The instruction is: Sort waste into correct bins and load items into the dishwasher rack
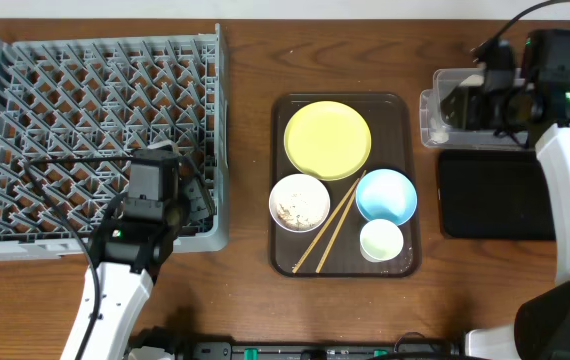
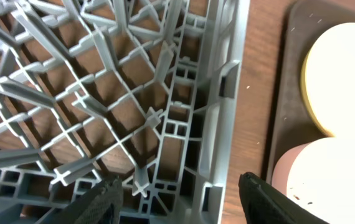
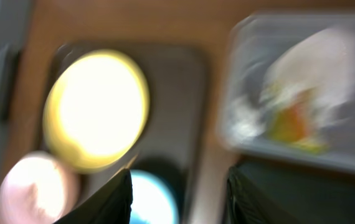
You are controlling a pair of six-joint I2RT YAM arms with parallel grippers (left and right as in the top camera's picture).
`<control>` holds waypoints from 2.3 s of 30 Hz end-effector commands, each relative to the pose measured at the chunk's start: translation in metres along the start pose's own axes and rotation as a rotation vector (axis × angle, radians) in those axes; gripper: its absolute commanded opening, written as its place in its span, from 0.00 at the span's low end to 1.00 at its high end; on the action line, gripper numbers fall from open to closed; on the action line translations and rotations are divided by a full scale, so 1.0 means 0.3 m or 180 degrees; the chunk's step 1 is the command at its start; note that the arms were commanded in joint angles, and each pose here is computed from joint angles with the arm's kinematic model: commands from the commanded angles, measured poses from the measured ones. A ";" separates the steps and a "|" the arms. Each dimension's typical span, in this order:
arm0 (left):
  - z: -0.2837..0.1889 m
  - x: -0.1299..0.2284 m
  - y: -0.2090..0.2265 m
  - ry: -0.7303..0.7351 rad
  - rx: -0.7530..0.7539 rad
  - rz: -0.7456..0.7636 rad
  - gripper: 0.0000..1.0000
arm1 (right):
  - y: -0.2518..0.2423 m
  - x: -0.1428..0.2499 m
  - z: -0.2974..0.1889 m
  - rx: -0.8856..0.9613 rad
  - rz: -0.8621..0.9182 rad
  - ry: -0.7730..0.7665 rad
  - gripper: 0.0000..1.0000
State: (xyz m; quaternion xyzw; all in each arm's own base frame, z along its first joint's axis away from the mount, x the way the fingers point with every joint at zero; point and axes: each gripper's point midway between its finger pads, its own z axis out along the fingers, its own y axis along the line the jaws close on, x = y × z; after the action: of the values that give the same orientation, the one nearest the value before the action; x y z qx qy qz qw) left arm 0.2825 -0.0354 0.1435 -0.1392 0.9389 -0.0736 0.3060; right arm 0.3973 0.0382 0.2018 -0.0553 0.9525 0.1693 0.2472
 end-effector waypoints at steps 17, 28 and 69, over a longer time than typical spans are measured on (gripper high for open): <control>-0.032 -0.015 0.003 -0.0078 0.0001 0.0038 0.62 | 0.471 0.278 0.199 -0.0536 -0.0957 0.0797 0.49; -0.031 -0.012 0.004 -0.0068 -0.0004 0.0038 0.62 | 0.579 0.459 0.332 -0.0699 -0.1241 0.0933 0.46; -0.042 -0.008 0.137 -0.0166 -0.0702 -0.0355 0.63 | 0.772 0.700 0.538 -0.0495 -0.2295 0.0986 0.18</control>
State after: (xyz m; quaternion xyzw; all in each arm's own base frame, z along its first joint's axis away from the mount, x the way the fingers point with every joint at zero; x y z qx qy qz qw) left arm 0.2656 0.0003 0.1409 -0.2179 0.9284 0.0082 0.3010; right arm 0.2467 0.3099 0.0428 -0.4310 0.8784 0.1439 0.1478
